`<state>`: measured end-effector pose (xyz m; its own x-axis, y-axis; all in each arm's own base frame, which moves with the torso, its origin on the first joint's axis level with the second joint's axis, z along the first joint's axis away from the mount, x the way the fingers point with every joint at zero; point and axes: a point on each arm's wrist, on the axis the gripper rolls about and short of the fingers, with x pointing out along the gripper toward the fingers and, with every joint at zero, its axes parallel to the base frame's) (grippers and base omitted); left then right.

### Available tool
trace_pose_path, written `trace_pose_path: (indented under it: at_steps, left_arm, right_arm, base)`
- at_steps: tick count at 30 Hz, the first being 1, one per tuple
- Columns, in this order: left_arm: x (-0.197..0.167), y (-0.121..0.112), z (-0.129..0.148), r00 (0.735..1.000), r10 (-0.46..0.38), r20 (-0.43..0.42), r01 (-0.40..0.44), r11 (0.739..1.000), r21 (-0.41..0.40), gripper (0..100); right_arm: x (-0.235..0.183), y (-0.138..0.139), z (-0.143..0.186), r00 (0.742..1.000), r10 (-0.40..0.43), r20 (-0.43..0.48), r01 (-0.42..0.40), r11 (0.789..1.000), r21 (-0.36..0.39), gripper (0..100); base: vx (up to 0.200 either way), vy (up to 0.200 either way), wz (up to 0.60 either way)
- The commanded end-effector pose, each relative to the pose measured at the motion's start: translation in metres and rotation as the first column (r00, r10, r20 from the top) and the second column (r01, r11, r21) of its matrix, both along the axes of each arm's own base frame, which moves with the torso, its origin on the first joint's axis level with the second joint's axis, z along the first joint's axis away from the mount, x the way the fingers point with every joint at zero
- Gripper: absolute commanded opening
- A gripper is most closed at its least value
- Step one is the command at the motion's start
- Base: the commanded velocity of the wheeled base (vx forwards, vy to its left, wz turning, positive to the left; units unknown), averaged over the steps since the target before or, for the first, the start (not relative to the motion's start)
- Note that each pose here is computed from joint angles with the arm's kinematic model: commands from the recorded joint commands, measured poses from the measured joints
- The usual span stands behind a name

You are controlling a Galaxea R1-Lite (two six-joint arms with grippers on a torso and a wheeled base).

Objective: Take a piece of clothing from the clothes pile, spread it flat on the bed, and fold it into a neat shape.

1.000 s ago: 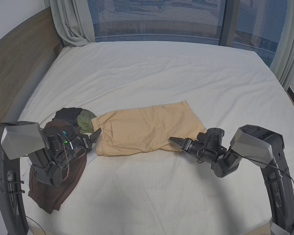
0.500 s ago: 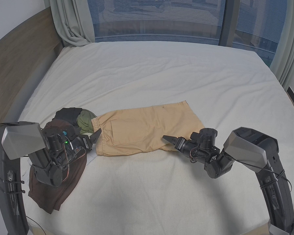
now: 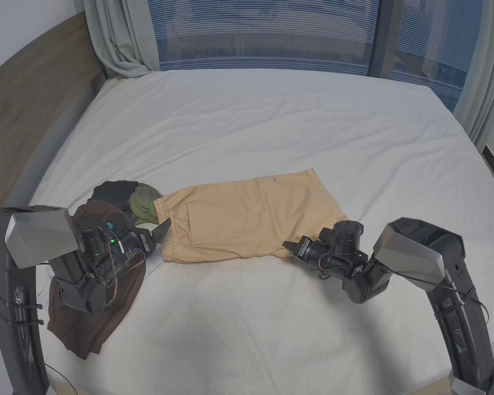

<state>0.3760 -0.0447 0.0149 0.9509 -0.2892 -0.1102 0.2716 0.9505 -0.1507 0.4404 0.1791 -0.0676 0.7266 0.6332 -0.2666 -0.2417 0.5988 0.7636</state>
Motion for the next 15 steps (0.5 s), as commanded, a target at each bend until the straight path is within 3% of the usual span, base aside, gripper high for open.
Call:
trace_pose_path:
  at_steps: [1, 15]
  left_arm:
    - [0.000, 0.000, -0.001, 1.000, 0.000, -0.004, 0.000, 1.000, 0.000, 100]
    - [0.000, -0.001, -0.015, 0.999, -0.006, -0.040, 0.007, 1.000, 0.003, 100]
  right_arm:
    - [-0.003, -0.002, 0.001, 1.000, -0.003, -0.004, 0.002, 1.000, -0.003, 0]
    - [-0.036, -0.021, 0.021, 1.000, -0.012, -0.029, 0.011, 1.000, -0.023, 0]
  base:
    - [0.000, 0.000, 0.00]
    - [0.000, 0.000, 0.00]
